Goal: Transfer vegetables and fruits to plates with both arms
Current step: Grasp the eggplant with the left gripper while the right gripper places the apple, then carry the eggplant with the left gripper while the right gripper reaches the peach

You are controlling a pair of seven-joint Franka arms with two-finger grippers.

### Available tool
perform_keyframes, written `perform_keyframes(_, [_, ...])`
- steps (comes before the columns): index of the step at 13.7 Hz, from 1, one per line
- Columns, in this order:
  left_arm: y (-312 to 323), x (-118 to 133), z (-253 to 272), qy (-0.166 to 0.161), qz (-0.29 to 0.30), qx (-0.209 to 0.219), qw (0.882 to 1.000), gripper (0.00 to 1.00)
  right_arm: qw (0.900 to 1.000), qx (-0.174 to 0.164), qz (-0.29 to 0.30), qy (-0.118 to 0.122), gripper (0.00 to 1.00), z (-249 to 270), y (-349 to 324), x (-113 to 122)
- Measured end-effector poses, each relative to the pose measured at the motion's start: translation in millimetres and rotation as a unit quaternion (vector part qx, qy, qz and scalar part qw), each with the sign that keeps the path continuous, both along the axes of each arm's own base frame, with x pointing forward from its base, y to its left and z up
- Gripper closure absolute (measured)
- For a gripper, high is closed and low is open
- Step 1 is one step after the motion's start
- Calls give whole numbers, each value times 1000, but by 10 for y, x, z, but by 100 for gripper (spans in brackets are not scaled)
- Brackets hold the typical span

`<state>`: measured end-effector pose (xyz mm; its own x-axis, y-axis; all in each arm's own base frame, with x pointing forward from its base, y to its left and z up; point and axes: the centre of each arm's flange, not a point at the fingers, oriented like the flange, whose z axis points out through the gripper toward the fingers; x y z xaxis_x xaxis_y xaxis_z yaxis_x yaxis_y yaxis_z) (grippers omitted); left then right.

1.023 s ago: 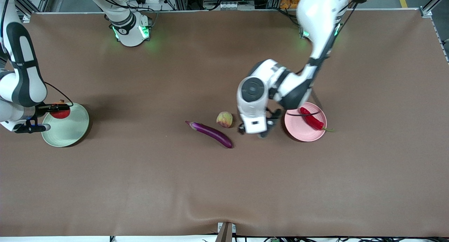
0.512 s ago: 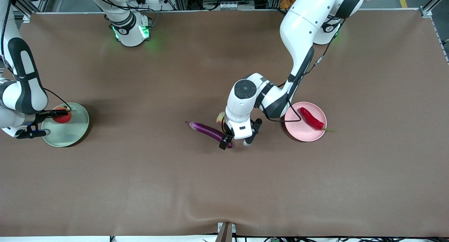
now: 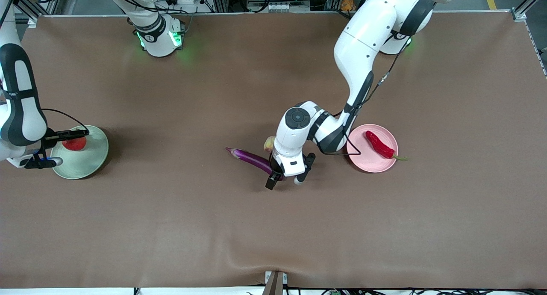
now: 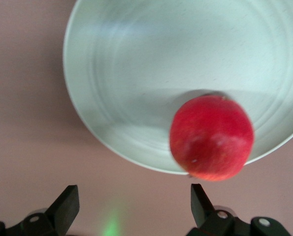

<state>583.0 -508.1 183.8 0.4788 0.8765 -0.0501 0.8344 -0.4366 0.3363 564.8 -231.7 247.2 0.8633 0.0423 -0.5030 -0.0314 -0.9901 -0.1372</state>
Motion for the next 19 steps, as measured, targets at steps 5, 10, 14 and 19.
perform_keyframes(5, [-223, -247, -165, -2, -11, 19, 1000, 13, 994, -3, -81, 72, 0, 397, 663, 195])
perform_keyframes(10, [-178, -150, 63, -4, -3, 52, 999, 59, 985, 3, -144, 99, 0, 680, 1201, 321])
perform_keyframes(14, [109, 126, 954, 5, 22, 71, 997, 59, 973, 18, -194, 124, 0, 841, 1596, 382])
perform_keyframes(19, [1190, 543, 1795, 79, -44, 137, 986, 62, 954, 26, -256, 155, 0, 975, 2615, 508])
